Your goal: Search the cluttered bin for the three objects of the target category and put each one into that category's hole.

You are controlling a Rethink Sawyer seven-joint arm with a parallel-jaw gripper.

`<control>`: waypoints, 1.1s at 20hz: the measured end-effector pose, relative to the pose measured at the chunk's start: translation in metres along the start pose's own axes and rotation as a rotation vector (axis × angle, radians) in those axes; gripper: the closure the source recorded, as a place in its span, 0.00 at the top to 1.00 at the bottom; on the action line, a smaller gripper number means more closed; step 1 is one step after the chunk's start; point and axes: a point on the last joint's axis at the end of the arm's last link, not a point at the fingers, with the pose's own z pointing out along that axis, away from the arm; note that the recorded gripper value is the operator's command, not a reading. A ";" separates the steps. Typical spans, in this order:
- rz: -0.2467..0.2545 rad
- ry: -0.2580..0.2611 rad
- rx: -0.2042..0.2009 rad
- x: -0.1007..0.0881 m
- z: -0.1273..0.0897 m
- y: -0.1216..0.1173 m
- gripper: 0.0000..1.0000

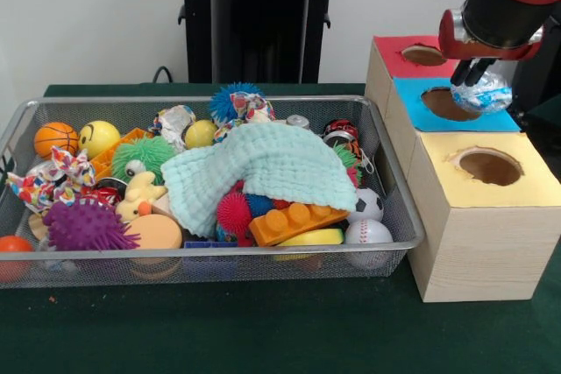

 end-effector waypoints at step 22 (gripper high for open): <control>0.053 0.021 0.101 0.002 0.008 -0.058 0.00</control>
